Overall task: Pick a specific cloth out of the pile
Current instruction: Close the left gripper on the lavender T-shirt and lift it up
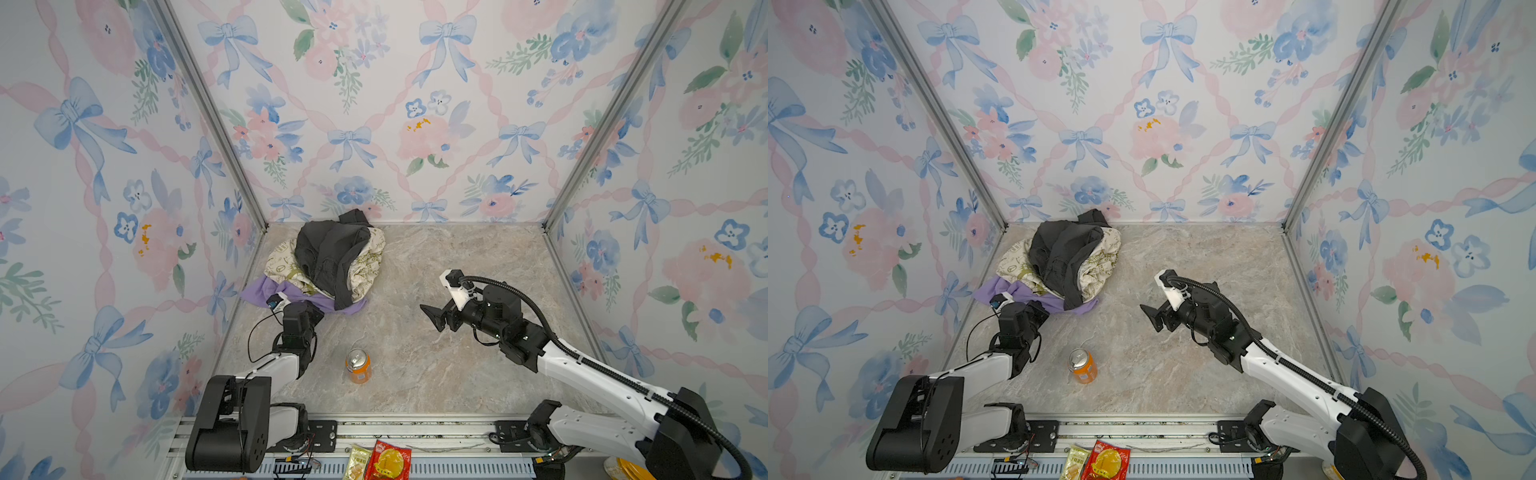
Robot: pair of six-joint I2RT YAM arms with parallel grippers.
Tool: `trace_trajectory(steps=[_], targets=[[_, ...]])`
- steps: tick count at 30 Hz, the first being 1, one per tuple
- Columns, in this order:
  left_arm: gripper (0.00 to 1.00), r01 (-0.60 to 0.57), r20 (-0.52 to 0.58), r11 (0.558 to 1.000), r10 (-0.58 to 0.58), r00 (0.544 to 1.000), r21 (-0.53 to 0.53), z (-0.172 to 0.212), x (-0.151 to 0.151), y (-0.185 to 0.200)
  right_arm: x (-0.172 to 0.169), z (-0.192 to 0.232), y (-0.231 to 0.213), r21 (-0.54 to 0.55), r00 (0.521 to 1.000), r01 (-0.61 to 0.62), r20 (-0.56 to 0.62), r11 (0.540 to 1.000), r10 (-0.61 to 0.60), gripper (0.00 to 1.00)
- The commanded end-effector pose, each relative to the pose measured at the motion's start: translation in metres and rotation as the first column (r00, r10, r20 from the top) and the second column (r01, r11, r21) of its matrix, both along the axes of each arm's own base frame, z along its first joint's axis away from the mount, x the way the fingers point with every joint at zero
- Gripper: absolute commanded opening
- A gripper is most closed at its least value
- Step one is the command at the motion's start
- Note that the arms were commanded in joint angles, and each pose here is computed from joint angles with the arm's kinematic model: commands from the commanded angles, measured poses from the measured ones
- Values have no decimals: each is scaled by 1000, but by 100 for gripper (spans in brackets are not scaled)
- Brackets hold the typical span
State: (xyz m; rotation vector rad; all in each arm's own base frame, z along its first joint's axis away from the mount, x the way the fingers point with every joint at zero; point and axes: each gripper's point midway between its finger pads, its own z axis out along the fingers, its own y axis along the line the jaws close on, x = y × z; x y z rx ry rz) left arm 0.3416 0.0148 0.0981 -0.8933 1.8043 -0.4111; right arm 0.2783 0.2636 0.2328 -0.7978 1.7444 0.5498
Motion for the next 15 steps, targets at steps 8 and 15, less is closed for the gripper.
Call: trace_trajectory(steps=[8,15], targets=[[0,-15,229,999,5,973,45,98,15,5,-3,1,2,6,1000,-9,17,1000,9,97],[0,-25,288,994,-7,958,108,156,32,7,-1,2,2,5,1000,4,16,1000,-4,97]])
